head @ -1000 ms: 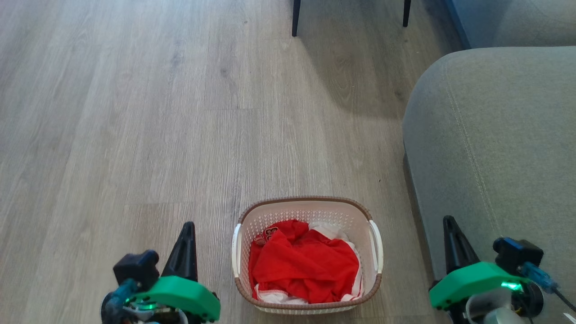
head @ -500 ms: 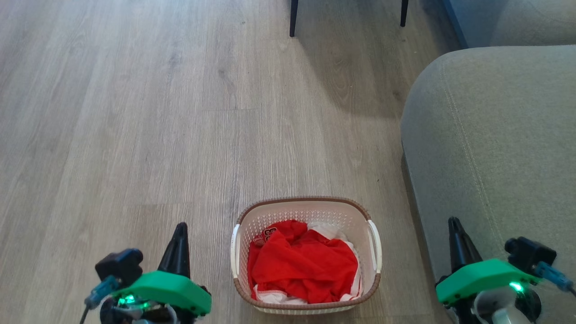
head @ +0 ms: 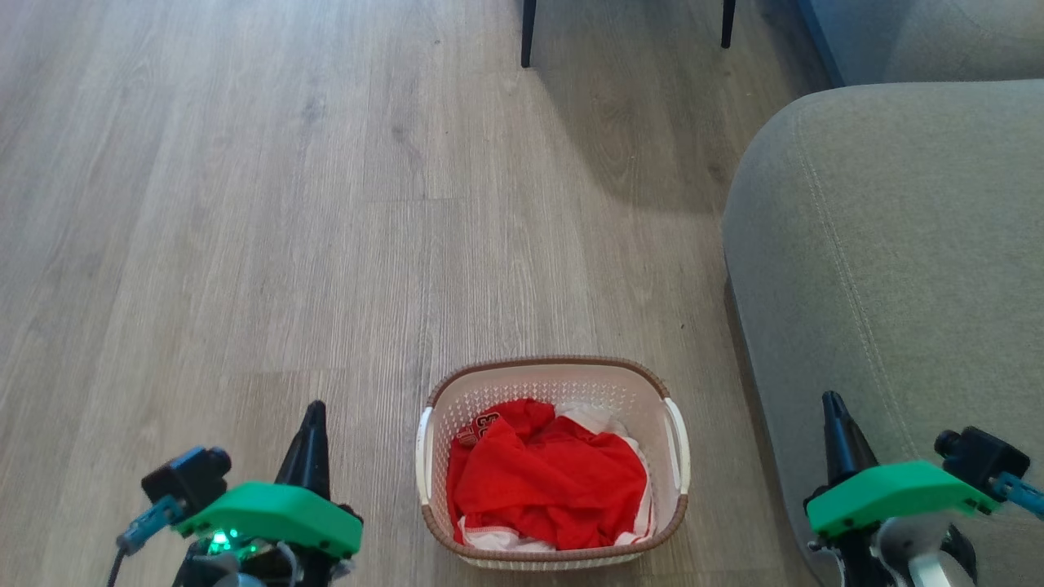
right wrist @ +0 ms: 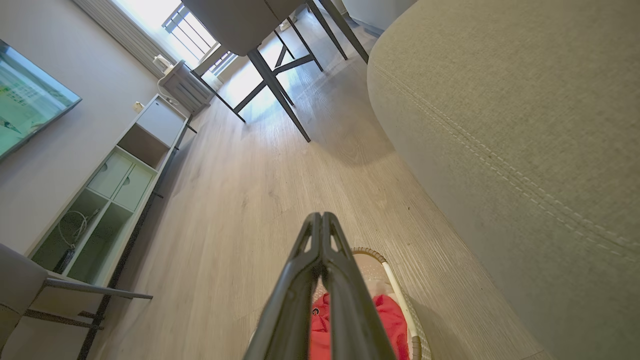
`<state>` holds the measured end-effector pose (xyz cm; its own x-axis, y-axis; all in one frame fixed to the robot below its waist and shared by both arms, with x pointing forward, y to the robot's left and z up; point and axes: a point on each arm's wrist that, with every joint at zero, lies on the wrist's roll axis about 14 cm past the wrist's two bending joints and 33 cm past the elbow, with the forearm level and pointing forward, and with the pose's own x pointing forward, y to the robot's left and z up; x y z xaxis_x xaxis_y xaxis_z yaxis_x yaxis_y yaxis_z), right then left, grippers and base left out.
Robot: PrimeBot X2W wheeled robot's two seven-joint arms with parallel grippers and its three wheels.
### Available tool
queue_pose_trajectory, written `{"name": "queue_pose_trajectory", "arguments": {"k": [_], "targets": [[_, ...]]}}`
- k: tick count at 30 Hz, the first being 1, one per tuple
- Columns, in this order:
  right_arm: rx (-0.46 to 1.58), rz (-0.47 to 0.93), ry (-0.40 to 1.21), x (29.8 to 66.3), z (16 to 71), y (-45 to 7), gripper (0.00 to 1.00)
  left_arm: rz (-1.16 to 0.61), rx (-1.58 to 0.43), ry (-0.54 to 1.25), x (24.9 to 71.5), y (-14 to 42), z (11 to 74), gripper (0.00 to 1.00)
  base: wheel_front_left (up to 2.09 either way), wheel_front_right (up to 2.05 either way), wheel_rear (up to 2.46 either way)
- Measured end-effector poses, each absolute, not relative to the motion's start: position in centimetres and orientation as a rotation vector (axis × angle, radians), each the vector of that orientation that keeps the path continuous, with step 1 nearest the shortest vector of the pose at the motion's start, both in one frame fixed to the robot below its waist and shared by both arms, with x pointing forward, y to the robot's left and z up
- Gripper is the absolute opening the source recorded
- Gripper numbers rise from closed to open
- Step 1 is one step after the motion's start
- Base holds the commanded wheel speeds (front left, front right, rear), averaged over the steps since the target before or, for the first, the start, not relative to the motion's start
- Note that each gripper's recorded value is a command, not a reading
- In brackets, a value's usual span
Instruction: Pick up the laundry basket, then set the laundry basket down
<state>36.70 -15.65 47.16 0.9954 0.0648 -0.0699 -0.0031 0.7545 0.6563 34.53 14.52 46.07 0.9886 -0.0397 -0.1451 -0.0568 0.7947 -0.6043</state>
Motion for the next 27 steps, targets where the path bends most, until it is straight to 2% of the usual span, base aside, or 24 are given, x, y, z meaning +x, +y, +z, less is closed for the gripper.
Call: {"name": "queue_pose_trajectory", "arguments": {"k": [27], "targets": [[0.998,-0.032,0.100,37.1,47.1,-17.3,0.00,0.050,-0.958,0.176,35.3,15.9,45.9,0.00,0.00,0.00,0.00]]}}
